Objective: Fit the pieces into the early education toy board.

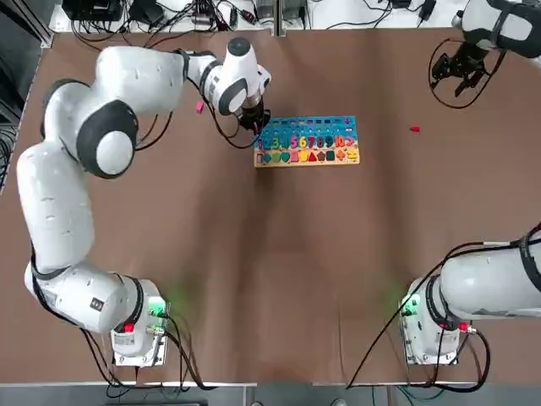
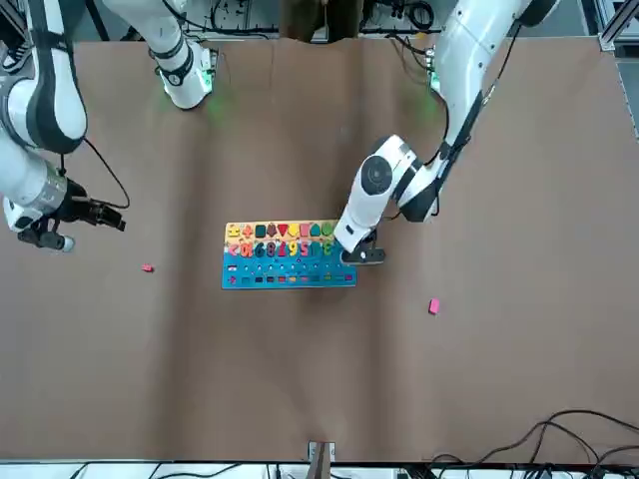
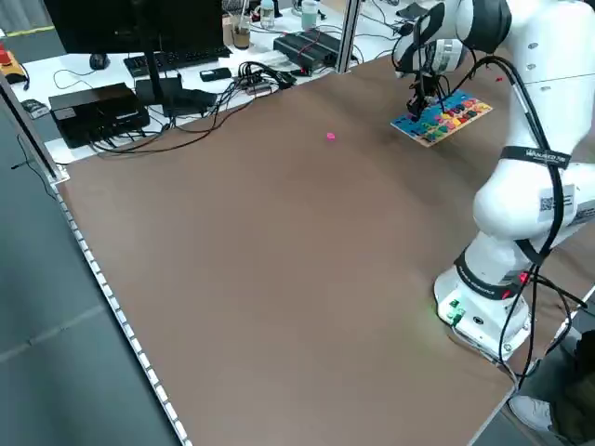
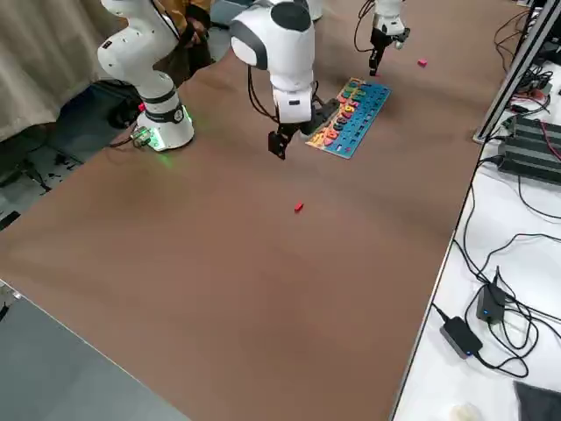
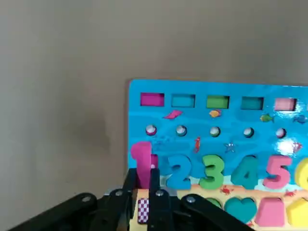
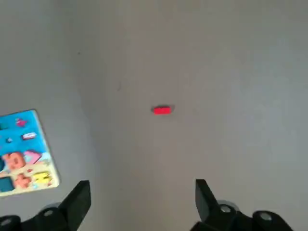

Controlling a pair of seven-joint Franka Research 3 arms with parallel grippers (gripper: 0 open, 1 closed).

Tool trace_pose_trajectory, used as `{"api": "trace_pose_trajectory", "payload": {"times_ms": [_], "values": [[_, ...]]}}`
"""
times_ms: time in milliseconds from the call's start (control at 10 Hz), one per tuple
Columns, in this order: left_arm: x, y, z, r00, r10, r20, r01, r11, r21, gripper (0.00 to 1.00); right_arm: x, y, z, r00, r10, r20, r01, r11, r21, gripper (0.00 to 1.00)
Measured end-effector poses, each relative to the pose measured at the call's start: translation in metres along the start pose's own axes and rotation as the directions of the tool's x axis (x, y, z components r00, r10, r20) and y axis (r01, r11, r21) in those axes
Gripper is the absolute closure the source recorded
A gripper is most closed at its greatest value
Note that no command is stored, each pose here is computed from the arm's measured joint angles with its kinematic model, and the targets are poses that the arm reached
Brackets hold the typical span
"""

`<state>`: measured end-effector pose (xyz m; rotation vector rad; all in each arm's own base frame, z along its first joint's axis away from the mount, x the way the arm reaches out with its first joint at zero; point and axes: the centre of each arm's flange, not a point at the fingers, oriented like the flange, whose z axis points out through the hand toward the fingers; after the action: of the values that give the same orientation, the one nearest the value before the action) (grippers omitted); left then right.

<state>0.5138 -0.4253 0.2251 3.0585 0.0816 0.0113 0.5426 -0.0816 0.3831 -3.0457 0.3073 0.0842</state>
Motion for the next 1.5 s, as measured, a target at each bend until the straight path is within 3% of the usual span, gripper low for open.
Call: {"api": "trace_pose_trajectory", "payload": {"times_ms": [400,700,1200,1500], "values": [[-0.006,0.01,0.001,1.0,0.008,-0.004,-0.008,1.0,0.001,0.86,0.032,0.008,0.083,1.0,0.012,-0.007,-0.012,0.999,-0.03,0.07],[-0.02,0.02,0.004,1.0,0.023,0.02,-0.023,0.999,0.025,0.86,0.049,0.008,0.112,1.0,0.005,0.01,-0.004,0.999,-0.041,0.1],[-0.029,0.019,0.009,0.998,0.015,0.058,-0.019,0.997,0.07,0.86,0.056,0.013,0.17,1.0,-0.021,0.017,0.022,0.998,-0.059,0.14],[-0.032,0.017,0.018,0.997,0.002,0.072,-0.008,0.997,0.083,0.86,0.055,0.011,0.181,0.999,-0.028,0.028,0.03,0.998,-0.06,0.17]]}}
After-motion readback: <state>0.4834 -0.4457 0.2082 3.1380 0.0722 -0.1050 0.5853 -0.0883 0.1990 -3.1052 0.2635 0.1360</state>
